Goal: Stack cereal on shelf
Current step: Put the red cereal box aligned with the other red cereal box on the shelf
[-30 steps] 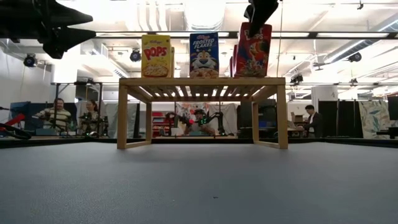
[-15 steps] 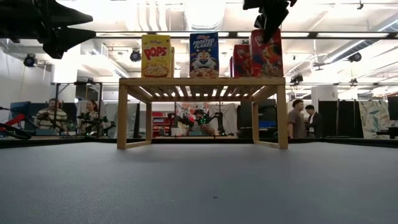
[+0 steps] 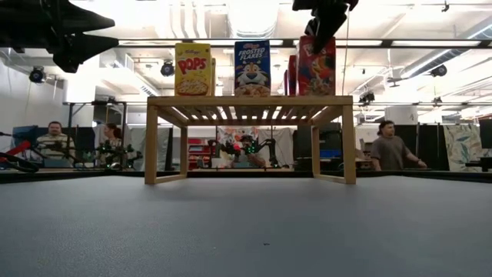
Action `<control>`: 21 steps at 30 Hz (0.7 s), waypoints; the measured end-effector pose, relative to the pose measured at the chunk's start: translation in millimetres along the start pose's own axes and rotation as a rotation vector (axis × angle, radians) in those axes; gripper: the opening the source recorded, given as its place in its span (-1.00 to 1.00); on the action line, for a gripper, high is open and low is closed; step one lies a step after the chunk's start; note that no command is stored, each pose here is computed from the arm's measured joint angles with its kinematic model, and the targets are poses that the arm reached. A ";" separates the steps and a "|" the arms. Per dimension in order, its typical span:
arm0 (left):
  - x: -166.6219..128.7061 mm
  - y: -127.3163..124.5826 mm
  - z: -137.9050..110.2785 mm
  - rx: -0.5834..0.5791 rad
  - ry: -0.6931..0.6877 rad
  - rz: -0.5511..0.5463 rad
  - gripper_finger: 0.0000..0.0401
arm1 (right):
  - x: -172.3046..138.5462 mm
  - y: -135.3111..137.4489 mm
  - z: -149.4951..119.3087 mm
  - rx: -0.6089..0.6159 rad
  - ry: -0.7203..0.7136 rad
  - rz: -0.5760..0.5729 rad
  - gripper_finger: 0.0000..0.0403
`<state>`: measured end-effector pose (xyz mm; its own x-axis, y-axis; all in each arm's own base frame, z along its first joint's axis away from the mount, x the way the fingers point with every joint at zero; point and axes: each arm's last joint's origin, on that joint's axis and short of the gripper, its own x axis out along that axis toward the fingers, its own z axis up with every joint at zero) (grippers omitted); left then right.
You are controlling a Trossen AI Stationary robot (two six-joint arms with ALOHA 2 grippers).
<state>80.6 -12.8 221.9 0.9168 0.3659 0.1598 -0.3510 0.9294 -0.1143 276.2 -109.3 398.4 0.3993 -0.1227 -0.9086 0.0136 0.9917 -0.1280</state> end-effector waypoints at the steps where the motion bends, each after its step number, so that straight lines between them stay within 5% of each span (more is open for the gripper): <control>1: 0.0 0.0 0.0 0.000 0.000 0.000 0.27 | 0.6 -0.2 0.4 0.000 -0.001 0.000 -0.18; 21: 0.0 0.0 0.0 0.000 0.000 0.000 0.27 | 3.2 -2.3 4.7 -0.001 -0.026 -0.021 -0.17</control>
<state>80.6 -12.8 221.9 0.9170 0.3657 0.1596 -0.3507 0.9295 -0.1144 281.7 -111.8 397.7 0.4224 -0.1423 -0.8952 0.0216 0.9889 -0.1470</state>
